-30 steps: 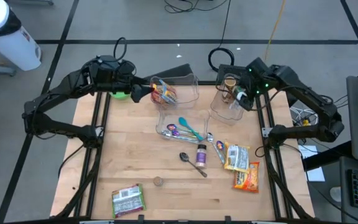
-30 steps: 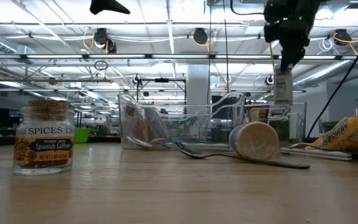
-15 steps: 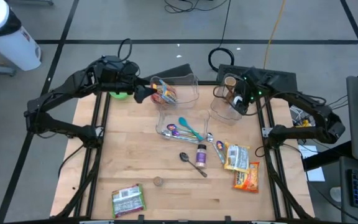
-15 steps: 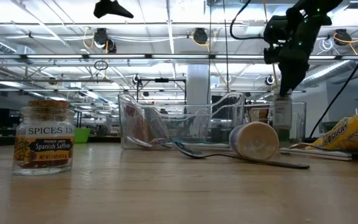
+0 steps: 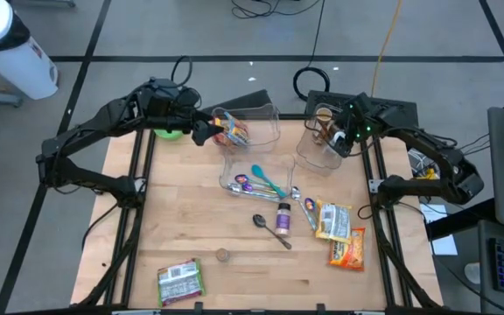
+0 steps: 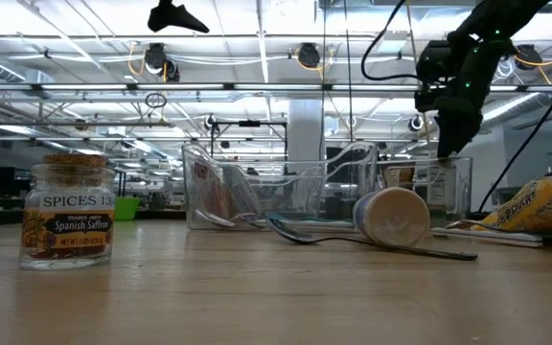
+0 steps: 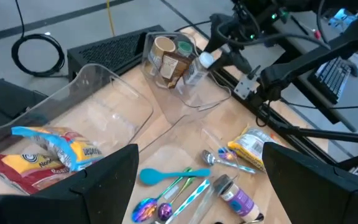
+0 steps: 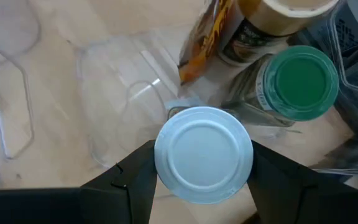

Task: Pick & Place Food Item
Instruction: Put the white seasoning bottle into the top right transparent bin

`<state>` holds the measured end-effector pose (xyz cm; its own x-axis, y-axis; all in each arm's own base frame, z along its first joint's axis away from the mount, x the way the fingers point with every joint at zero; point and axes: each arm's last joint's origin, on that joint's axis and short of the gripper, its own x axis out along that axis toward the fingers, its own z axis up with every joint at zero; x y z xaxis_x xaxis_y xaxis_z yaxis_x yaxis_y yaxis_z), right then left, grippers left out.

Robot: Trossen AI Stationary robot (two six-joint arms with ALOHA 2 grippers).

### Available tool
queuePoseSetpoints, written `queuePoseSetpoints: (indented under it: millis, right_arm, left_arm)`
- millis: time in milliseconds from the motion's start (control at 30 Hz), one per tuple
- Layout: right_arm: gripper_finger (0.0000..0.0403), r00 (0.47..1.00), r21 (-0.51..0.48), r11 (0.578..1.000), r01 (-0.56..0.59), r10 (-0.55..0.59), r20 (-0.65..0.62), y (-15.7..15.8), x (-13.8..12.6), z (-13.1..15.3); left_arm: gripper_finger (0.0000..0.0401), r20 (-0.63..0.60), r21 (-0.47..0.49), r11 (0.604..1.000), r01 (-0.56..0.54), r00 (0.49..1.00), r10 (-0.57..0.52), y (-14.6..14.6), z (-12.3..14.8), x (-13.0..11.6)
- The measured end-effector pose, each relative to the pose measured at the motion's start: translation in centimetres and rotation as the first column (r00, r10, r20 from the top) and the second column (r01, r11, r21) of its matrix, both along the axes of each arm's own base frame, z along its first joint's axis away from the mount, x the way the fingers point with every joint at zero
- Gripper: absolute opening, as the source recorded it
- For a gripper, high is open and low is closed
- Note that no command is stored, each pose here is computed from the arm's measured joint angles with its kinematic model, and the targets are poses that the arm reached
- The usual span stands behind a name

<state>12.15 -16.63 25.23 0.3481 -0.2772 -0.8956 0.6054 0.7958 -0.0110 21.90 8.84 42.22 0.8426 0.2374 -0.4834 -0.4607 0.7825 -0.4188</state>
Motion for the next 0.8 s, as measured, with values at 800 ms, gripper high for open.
queuePoseSetpoints:
  millis: [800]
  right_arm:
    - [0.0198, 0.991, 0.034, 0.995, -0.098, 0.100, -0.083, -1.7, 0.3, -1.9]
  left_arm:
    - [0.0351, 0.008, -0.025, 1.000, 0.016, 1.000, -0.016, -0.1, 0.0, 0.0]
